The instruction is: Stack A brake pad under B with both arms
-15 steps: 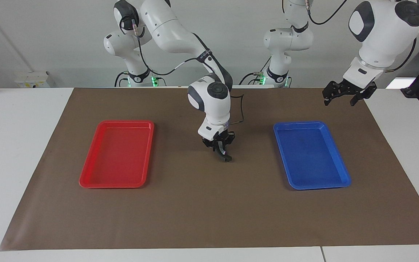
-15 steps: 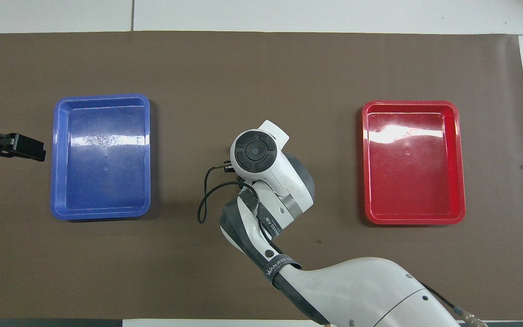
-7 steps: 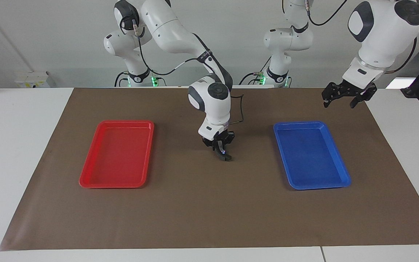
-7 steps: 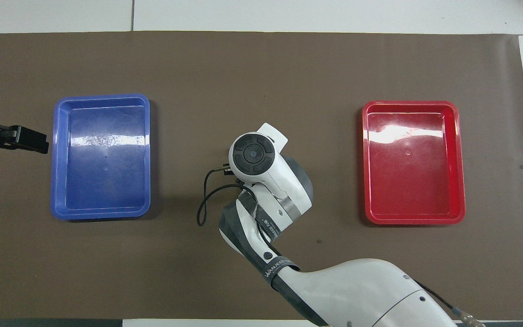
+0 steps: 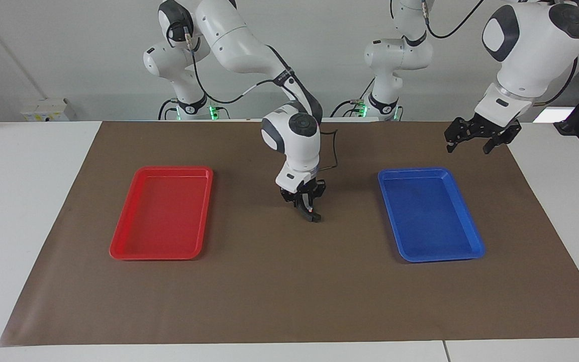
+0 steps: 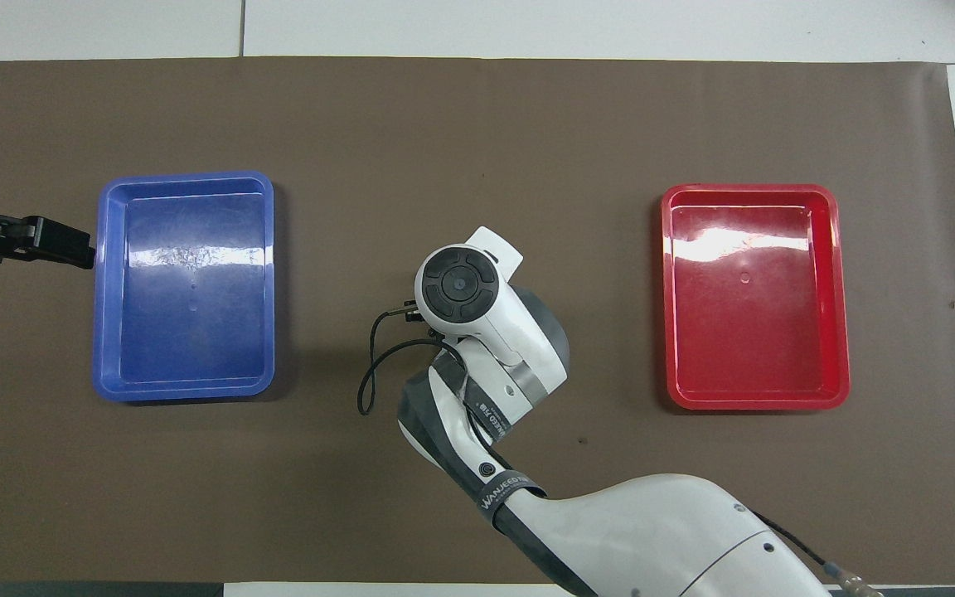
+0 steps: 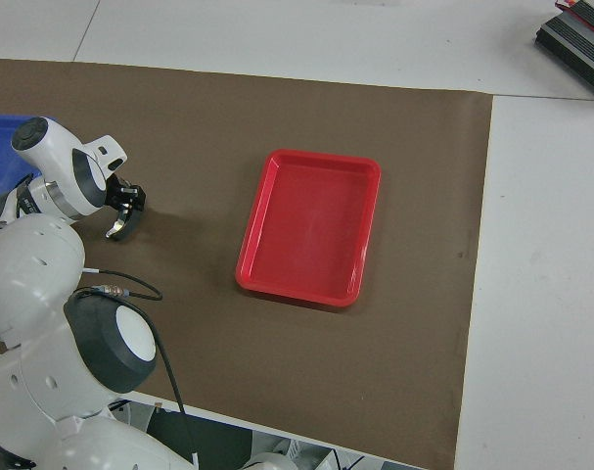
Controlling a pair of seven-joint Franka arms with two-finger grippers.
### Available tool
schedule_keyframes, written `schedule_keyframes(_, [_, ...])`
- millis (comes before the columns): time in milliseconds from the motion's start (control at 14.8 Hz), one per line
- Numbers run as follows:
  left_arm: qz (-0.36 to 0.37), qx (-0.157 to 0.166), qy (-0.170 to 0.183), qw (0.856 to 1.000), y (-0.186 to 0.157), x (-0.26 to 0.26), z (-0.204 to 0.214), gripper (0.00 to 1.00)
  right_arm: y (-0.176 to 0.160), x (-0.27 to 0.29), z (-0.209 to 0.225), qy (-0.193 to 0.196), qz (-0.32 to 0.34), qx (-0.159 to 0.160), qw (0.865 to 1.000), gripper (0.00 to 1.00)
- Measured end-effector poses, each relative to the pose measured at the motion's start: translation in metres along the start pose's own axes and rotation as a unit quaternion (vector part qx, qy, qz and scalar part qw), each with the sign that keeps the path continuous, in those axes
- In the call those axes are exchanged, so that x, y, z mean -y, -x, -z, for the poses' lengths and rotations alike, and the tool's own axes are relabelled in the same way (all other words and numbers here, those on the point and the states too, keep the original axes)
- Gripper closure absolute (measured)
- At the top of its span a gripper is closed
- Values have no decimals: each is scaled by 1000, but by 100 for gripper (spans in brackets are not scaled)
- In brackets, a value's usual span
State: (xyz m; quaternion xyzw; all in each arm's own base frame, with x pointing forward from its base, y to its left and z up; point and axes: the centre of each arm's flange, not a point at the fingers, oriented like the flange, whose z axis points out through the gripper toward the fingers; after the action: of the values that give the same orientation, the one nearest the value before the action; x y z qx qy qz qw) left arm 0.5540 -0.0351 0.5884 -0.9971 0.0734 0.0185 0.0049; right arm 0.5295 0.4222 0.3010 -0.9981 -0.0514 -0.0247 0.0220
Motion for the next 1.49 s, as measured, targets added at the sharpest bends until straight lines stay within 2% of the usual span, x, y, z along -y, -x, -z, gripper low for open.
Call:
schedule_keyframes(203, [5,6,1,1000,2,5,1,0,-2,-2,4,-1,-2,-3,1000,1])
schedule_keyframes(406, [8,10,1,1000,4,12,0,0,-25,-36,37,-7,-32,-25,999,0])
schedule_keyframes(609, [8,12,0,1000,4,13,0,0,-61,-122,97,-11,-98,-50,994,0])
schedule_keyframes(812, [8,15,0,1000,6,13,0,0,-75,-215,153,0,-143,-57,988,0])
schedule_keyframes(948, [8,18,1,1000,7,13,0,0,-73,-264,180,11,-147,-47,988,0])
schedule_keyframes(1286, [8,18,1,1000,9,13,2,0,-38,-341,208,32,-143,27,989,0])
schedule_keyframes(1490, [8,17,1,1000,9,12,4,0,-15,-381,217,31,-141,35,989,0])
